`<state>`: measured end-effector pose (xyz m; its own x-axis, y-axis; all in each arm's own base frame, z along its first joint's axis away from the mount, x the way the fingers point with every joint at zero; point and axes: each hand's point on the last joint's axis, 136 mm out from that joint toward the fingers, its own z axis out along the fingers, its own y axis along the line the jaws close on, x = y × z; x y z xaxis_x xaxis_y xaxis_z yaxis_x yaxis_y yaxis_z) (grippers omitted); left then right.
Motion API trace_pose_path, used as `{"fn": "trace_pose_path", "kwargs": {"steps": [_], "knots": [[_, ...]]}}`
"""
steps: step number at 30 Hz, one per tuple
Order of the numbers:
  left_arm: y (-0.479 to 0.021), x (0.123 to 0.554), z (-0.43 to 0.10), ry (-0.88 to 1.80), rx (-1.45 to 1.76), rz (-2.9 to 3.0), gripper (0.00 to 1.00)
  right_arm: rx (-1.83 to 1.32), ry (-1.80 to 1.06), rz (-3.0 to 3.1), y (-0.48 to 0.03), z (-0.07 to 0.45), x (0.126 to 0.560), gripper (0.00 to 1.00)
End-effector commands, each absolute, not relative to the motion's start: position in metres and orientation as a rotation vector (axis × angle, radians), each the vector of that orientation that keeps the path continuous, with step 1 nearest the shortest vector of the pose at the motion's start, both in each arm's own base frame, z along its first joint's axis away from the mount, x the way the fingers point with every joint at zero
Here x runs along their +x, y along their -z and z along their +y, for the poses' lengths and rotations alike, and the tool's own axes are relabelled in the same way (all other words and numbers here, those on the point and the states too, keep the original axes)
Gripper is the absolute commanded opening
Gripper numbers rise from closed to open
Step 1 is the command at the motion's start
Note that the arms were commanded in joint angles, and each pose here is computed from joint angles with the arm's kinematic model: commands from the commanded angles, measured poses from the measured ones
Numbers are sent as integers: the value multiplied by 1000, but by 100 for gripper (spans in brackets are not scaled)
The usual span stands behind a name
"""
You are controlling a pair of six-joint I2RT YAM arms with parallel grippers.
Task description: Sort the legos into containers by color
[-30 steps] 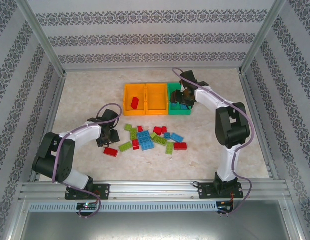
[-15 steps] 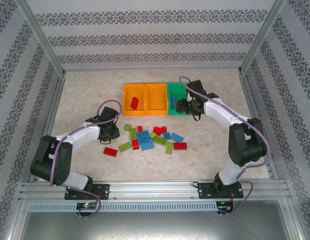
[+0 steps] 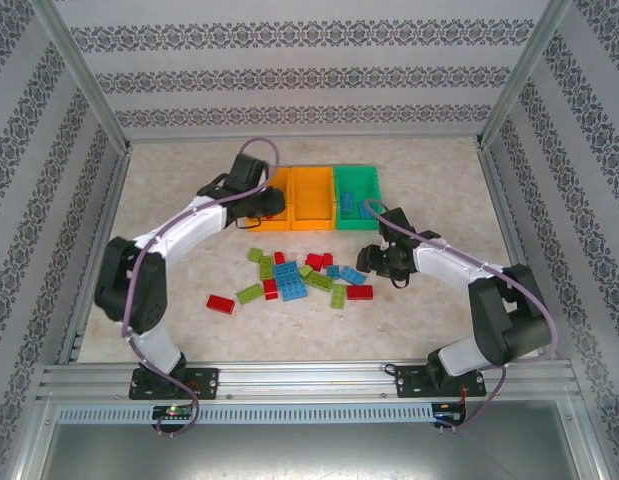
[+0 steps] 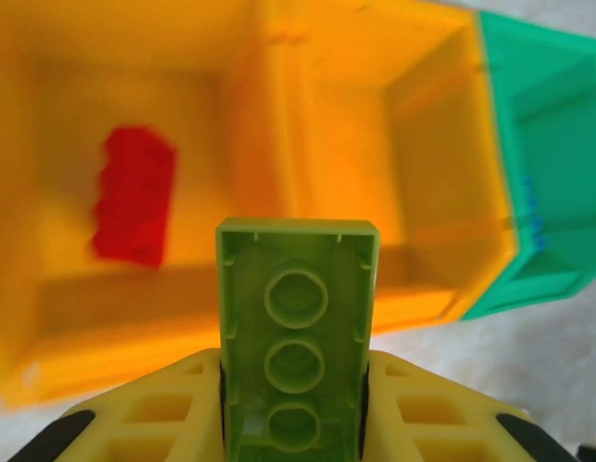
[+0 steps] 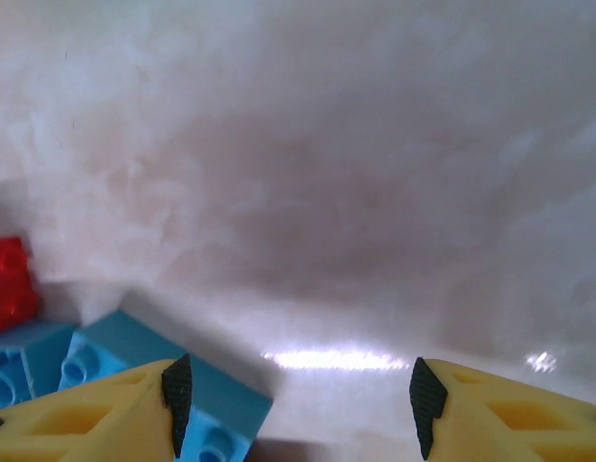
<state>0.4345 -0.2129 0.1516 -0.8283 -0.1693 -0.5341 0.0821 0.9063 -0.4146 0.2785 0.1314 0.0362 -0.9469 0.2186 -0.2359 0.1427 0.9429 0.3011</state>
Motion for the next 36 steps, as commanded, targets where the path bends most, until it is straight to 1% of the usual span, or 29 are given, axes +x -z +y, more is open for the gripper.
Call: {"fn": "trace_pose_path", "kwargs": {"steps": [1, 4, 8, 9, 13, 14, 19, 27, 32, 36], "knots": [[-161, 450, -248, 675, 66, 2475, 25, 310, -397, 2777, -44, 132, 274, 65], [-159, 470, -262, 695, 79, 2477, 26, 345, -395, 2760, -44, 127, 262, 66], [-146, 484, -277, 748, 84, 2506, 27, 392, -431, 2719, -48, 123, 250, 67], [-142, 487, -280, 759, 81, 2513, 27, 396, -454, 2711, -49, 124, 247, 69], [-128, 494, -288, 775, 68, 2537, 30, 336, -541, 2741, -54, 139, 230, 81], [-125, 495, -290, 777, 64, 2543, 31, 309, -541, 2755, -54, 142, 225, 82], [-118, 494, -293, 780, 61, 2561, 42, 248, -525, 2779, -51, 155, 209, 86], [-137, 487, -293, 770, 99, 2542, 68, 156, -453, 2823, -44, 165, 204, 91], [-150, 480, -291, 787, 110, 2515, 74, 137, -378, 2854, -35, 167, 207, 91], [-156, 474, -288, 792, 106, 2497, 74, 156, -334, 2846, -31, 164, 213, 89]]}}
